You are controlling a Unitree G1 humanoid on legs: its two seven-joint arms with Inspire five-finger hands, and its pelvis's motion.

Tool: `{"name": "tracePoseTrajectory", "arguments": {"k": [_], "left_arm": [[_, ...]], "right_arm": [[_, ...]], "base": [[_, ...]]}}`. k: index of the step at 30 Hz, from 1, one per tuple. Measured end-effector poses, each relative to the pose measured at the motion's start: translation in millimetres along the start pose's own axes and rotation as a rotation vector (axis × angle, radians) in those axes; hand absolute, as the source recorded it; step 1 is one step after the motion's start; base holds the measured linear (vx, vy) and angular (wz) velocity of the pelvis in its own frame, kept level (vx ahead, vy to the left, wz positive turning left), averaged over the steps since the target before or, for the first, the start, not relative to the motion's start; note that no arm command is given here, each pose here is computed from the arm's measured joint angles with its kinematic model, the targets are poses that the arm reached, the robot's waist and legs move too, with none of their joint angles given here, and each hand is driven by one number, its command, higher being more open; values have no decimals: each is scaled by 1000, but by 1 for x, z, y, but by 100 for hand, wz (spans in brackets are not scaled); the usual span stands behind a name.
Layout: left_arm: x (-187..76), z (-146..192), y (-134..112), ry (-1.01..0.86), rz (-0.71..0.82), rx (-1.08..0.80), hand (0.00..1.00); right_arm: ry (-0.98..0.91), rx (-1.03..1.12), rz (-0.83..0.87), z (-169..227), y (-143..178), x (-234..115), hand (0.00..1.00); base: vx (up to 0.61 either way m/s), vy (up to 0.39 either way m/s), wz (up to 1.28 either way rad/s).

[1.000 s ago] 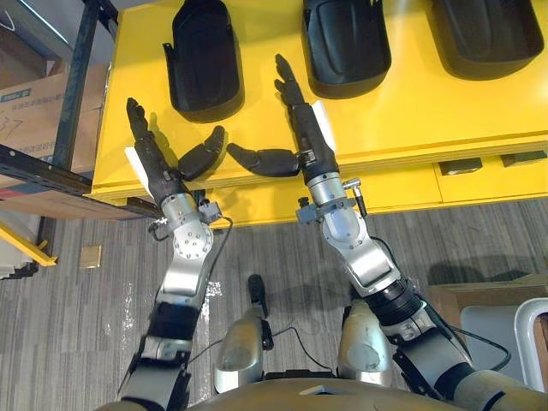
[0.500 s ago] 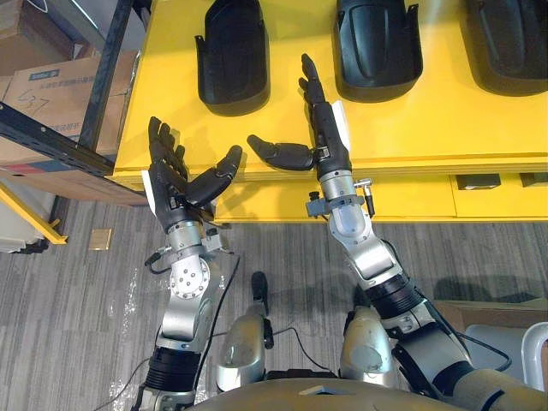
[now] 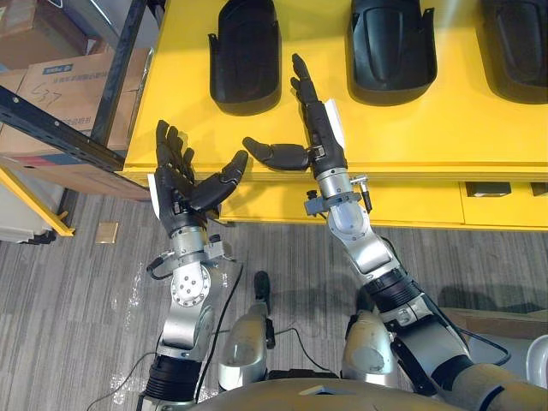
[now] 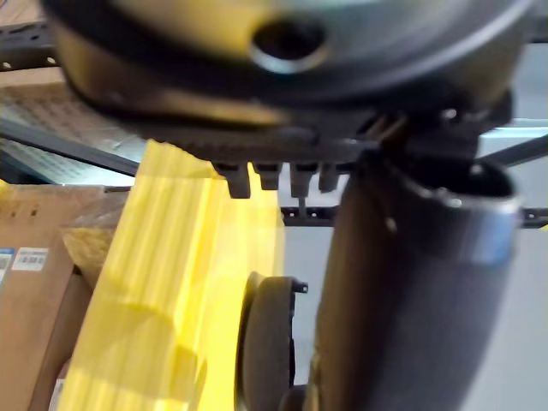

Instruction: Walk over and take three plastic housings, then place them on the shelf

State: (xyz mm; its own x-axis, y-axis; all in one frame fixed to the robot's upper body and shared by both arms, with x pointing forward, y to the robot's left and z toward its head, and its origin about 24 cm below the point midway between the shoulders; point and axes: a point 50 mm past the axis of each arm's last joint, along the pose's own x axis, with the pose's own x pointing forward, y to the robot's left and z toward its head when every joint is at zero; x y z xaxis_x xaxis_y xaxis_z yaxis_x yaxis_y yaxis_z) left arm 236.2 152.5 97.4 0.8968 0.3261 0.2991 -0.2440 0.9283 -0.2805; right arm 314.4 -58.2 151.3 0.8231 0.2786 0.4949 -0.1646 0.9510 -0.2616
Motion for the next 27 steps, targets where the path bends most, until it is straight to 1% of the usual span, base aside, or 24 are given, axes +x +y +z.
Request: {"name": "tracePoseTrajectory", "arguments": {"k": [14,27], "left_arm": [[-2,0,0,14,-9,-30,100],[-4,-2,-2,27,-18,-35,100]], "right_arm": [[8,-14,30,-2,9,4,100],[34,-24,20,-5,11,3,100]], "base": [[-9,-3,6],[-2,-1,-1]]}}
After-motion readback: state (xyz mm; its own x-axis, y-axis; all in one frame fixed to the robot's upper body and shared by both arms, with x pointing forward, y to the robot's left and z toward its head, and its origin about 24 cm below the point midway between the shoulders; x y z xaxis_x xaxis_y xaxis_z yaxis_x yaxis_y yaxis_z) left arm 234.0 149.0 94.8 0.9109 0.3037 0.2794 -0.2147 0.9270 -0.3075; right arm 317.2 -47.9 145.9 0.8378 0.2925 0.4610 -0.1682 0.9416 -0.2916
